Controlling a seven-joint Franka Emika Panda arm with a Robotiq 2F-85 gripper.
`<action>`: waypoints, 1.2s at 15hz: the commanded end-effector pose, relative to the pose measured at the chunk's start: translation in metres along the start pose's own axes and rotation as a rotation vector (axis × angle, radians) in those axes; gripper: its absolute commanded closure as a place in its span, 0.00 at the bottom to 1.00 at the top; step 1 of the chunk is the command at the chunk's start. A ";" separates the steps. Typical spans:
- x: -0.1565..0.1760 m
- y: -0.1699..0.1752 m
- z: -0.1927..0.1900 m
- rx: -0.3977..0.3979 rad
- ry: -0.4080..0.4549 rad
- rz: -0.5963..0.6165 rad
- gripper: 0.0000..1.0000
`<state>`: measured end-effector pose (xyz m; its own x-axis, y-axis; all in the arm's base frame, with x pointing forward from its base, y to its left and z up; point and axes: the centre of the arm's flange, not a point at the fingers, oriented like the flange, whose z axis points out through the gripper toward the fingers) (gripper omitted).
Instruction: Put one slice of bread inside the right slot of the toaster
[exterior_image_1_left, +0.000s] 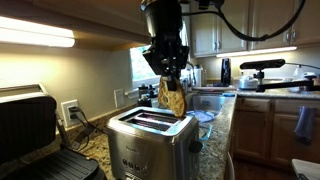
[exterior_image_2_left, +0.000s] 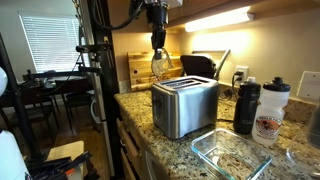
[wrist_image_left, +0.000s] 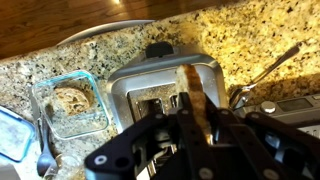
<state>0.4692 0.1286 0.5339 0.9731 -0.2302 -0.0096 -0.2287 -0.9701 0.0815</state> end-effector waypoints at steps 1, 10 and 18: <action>-0.002 0.019 -0.001 -0.019 0.008 0.038 0.93; 0.018 0.045 0.006 -0.018 0.005 0.080 0.93; 0.028 0.057 0.011 -0.017 -0.004 0.106 0.93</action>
<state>0.4835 0.0730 0.5288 0.9450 -0.3268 -0.0153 -0.3242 -0.9416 0.0908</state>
